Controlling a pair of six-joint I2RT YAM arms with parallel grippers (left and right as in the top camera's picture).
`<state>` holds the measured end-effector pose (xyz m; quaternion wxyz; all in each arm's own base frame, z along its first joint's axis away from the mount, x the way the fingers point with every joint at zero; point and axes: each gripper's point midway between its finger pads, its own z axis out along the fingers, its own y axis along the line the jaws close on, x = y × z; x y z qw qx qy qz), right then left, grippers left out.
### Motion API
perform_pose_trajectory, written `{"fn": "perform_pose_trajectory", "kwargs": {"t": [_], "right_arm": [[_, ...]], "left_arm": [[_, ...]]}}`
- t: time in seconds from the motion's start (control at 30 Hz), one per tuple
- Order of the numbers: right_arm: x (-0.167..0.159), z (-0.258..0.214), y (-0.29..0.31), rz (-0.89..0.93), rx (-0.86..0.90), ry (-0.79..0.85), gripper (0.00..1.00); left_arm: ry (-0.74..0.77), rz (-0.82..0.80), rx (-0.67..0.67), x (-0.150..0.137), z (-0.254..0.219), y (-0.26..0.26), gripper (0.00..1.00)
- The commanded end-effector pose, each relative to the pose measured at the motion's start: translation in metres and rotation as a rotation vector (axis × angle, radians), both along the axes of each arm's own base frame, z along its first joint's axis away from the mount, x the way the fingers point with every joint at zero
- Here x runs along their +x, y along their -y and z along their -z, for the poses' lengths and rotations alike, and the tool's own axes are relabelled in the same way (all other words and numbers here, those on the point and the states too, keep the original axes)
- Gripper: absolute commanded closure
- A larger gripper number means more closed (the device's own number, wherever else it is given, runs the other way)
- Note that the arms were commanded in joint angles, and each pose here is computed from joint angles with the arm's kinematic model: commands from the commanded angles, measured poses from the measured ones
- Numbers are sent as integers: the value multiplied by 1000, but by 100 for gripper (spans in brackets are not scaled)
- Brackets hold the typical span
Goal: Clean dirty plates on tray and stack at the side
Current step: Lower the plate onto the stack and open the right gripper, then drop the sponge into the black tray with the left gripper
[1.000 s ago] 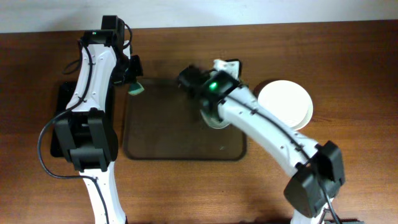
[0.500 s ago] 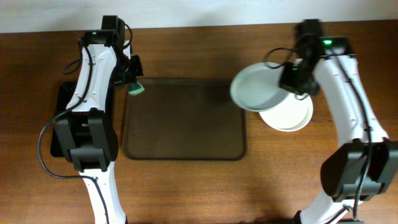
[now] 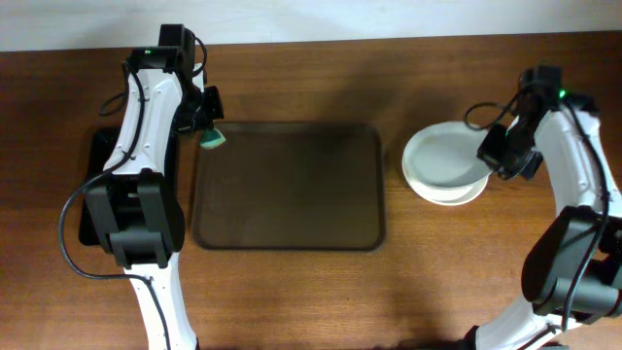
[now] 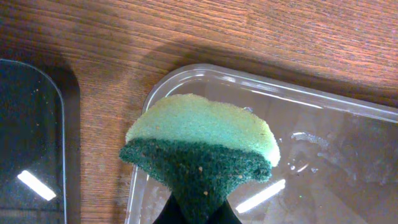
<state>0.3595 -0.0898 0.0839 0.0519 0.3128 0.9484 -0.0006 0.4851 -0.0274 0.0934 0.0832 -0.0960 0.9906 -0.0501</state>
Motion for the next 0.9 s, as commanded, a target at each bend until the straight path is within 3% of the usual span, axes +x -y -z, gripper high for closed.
{"fn": "perform_pose_trajectory", "kwargs": {"t": [0.0,0.07,0.1,0.13,0.17,0.23,0.27,0.47,0.67,0.87], "right_arm": [[-11,18,-3,2,-4,-9,96],[-10,25,-3,2,-4,-1,83],[-9,27,-3,1,-2,6,67],[-9,27,-3,1,-3,10,60],[-6,27,-3,-1,-5,19,47],[-2,26,-5,-9,6,39,29],[0,26,-6,-24,14,47,25],[16,-4,-29,-111,126,113,23],[27,-58,-77,-249,119,227,23],[33,-63,-135,-400,129,261,20]], "left_arm": [[-5,4,-12,2,3,4,100],[-5,4,-12,2,3,4,100],[-6,4,-12,2,3,4,100],[-6,4,-12,1,3,4,100],[-7,4,-12,1,3,4,100],[-8,4,-12,1,3,4,100],[-7,5,-12,1,2,4,100],[6,39,54,-8,-40,-18,100],[-60,-103,157,-53,-90,-92,100],[-190,-214,168,-88,-74,-143,100]]}}
